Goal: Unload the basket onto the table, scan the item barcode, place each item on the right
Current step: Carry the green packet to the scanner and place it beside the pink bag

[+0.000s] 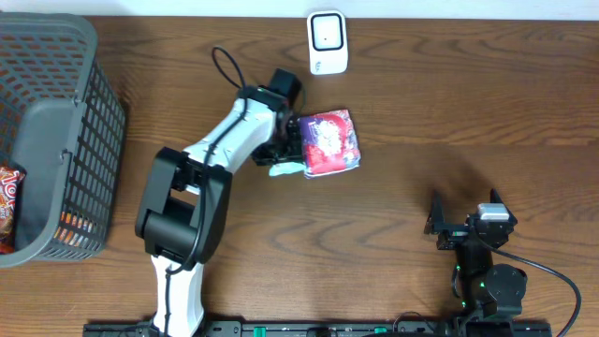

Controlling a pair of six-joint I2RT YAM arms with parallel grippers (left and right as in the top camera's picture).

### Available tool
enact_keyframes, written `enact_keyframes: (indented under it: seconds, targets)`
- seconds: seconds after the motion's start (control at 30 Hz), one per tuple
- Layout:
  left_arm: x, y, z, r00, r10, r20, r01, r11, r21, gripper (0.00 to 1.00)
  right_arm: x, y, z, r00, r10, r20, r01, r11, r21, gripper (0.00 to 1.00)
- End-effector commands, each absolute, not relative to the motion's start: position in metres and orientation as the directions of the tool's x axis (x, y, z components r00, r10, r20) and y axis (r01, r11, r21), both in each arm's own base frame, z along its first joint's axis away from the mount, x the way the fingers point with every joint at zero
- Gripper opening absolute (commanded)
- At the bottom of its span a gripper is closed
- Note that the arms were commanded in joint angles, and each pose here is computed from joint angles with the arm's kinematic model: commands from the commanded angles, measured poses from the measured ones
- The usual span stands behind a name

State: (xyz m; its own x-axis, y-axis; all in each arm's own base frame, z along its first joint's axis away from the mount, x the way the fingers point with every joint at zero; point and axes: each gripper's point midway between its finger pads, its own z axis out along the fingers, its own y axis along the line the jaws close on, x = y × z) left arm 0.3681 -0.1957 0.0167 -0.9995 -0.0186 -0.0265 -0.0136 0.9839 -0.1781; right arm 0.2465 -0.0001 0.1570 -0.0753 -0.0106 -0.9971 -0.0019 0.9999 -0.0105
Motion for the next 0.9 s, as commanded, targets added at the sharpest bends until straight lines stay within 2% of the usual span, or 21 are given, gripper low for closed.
enact_keyframes:
  seconds: [0.0, 0.63, 0.77, 0.8, 0.87]
  targets:
    - [0.365, -0.209, 0.020, -0.998, 0.033, -0.044, 0.041, 0.980, -0.197, 0.56, 0.246, 0.002, 0.157, -0.074, -0.005, -0.997, -0.009, 1.000, -0.004, 0.99]
    - [0.410, -0.234, 0.054, -0.979, 0.030, -0.204, 0.091, 0.950, -0.298, 0.57, 0.246, 0.002, 0.157, -0.074, -0.005, -0.997, -0.009, 1.000, -0.004, 0.99]
    - [0.430, -0.222, 0.094, -0.961, 0.004, -0.276, 0.095, 0.944, -0.316, 0.57, 0.246, 0.002, 0.157, -0.074, -0.004, -0.997, -0.009, 1.000, -0.004, 0.99]
    - [0.438, -0.217, 0.110, -0.951, -0.004, -0.309, 0.099, 0.943, -0.319, 0.64, 0.246, 0.002, 0.157, -0.074, -0.004, -0.997, -0.010, 1.000, -0.004, 0.99]
    - [0.452, -0.204, 0.145, -0.924, -0.032, -0.380, 0.103, 0.939, -0.328, 0.68, 0.246, 0.002, 0.157, -0.074, -0.004, -0.997, -0.010, 1.000, -0.004, 0.99]
